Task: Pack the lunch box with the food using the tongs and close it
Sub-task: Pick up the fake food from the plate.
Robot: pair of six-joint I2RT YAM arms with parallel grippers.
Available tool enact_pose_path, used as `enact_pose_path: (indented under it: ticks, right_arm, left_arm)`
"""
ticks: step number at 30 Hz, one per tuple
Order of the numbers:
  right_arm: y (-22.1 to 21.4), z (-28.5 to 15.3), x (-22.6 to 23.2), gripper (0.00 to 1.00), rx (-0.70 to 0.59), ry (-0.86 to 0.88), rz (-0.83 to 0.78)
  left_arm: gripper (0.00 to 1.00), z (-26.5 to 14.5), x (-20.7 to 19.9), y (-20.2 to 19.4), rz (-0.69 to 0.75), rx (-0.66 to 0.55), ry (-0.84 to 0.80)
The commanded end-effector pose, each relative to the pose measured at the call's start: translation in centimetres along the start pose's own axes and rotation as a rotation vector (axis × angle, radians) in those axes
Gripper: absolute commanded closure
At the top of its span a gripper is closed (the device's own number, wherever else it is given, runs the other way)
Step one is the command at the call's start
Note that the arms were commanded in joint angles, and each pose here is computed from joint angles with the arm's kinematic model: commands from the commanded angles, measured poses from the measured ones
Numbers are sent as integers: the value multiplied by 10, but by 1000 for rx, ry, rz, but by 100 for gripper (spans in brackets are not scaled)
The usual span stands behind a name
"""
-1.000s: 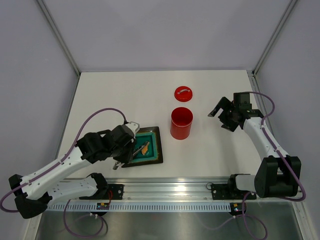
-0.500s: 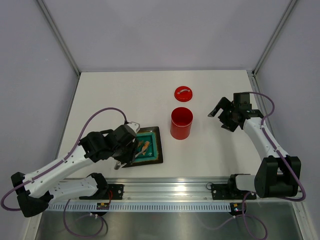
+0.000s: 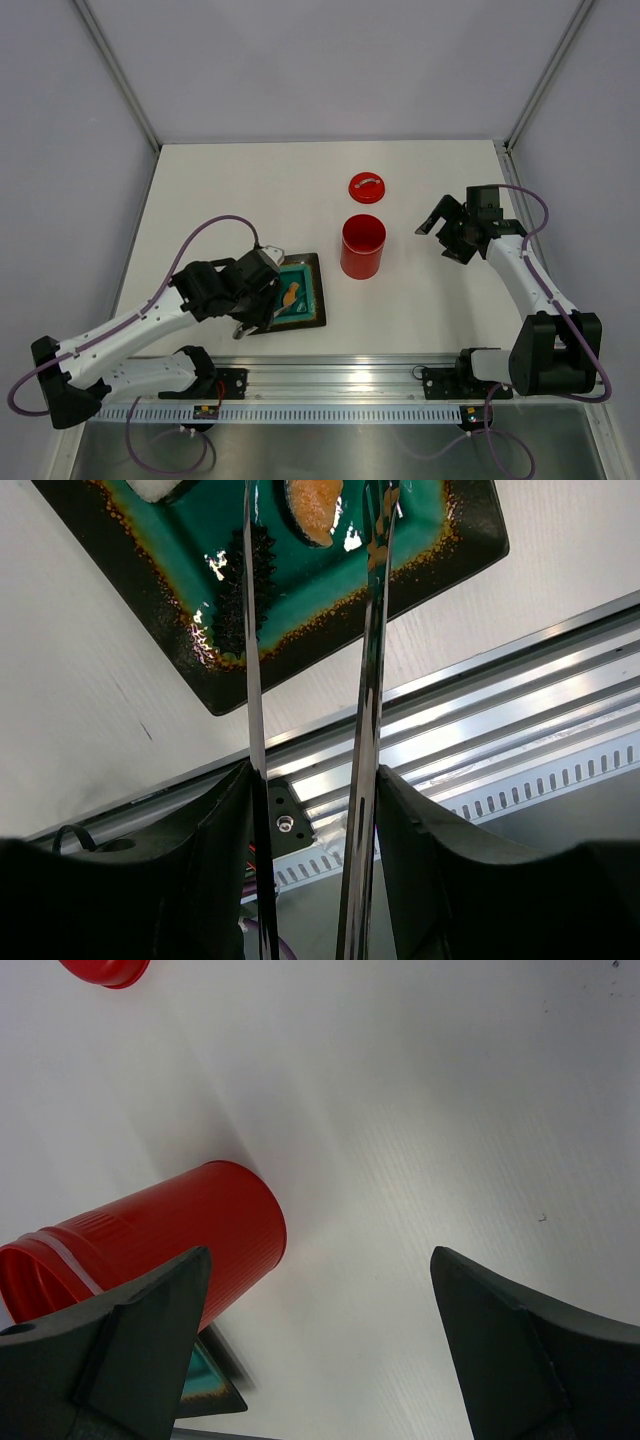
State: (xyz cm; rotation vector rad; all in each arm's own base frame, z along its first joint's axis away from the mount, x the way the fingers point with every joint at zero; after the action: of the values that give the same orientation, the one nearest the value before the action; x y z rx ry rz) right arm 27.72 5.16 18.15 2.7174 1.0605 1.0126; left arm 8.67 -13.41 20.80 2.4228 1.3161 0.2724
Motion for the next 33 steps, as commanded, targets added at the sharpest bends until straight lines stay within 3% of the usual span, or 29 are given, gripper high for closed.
enact_pose_path:
  ticks: [1,17,33]
  right_arm:
    - [2,-4,7,1,-13,48,-5]
    - [1,-3,7,1,-9,48,-1]
    - [1,-3,6,1,-12,47,-2]
  left_arm:
    - [48,3,-1,5,-7,-19,7]
    - [50,11,-2,-2,-19,19,10]
    - [73,-12,2,9,-37,-45,27]
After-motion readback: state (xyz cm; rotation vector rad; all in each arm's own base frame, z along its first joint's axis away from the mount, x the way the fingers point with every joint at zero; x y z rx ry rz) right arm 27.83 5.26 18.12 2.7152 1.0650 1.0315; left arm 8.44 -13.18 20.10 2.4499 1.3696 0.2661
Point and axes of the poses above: each gripper's point midway between its finger pads, its own z axis out along the fingers, its own x axis along the line the jaws close on, y = z × x, the point moved 7 cm from there along -z, back along the fingers, and after that the axes turned 13 degrees about z, right-handed, at the moved point
